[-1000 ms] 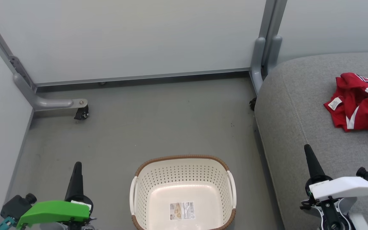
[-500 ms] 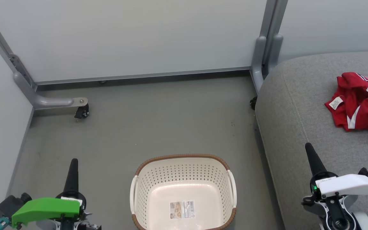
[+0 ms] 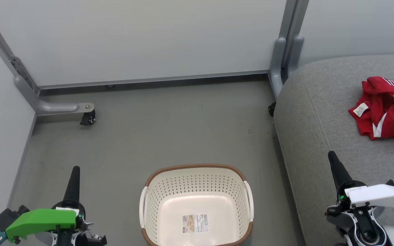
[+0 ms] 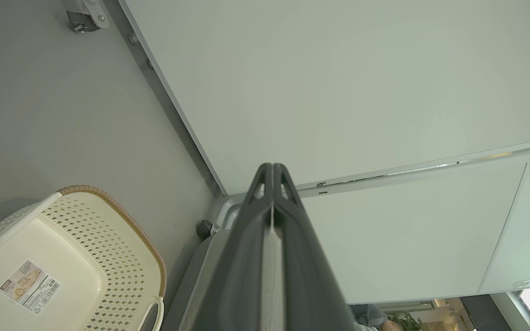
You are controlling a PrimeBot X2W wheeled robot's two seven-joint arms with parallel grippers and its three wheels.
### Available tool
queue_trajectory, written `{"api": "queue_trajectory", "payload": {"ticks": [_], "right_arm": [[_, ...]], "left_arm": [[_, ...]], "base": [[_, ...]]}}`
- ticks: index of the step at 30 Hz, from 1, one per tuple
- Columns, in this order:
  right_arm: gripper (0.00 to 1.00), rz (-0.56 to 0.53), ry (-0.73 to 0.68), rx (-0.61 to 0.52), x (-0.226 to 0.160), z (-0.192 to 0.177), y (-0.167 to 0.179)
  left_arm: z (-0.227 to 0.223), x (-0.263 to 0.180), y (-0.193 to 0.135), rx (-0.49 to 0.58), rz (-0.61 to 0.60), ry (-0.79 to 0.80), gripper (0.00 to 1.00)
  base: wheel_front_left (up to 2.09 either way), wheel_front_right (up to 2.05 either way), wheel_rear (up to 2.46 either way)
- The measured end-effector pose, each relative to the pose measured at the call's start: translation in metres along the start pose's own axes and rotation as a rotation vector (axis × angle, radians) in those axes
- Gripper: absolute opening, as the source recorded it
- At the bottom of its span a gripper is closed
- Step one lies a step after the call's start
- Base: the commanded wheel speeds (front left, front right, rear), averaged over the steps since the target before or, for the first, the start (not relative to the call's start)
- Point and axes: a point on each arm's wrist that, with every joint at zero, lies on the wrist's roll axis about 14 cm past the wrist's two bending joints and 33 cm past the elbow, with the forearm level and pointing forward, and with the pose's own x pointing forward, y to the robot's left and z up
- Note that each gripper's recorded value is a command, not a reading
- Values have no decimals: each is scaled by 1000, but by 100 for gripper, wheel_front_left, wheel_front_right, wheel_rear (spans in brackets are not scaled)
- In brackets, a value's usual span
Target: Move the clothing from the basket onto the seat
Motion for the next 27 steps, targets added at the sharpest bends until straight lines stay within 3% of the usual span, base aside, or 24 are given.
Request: {"api": "queue_trajectory", "payload": {"ticks": [27], "right_arm": [[0, 6, 4, 211, 7, 4, 0]], "left_arm": [[11, 8, -8, -203, -41, -11, 0]], "base": [[0, 0, 0]]}}
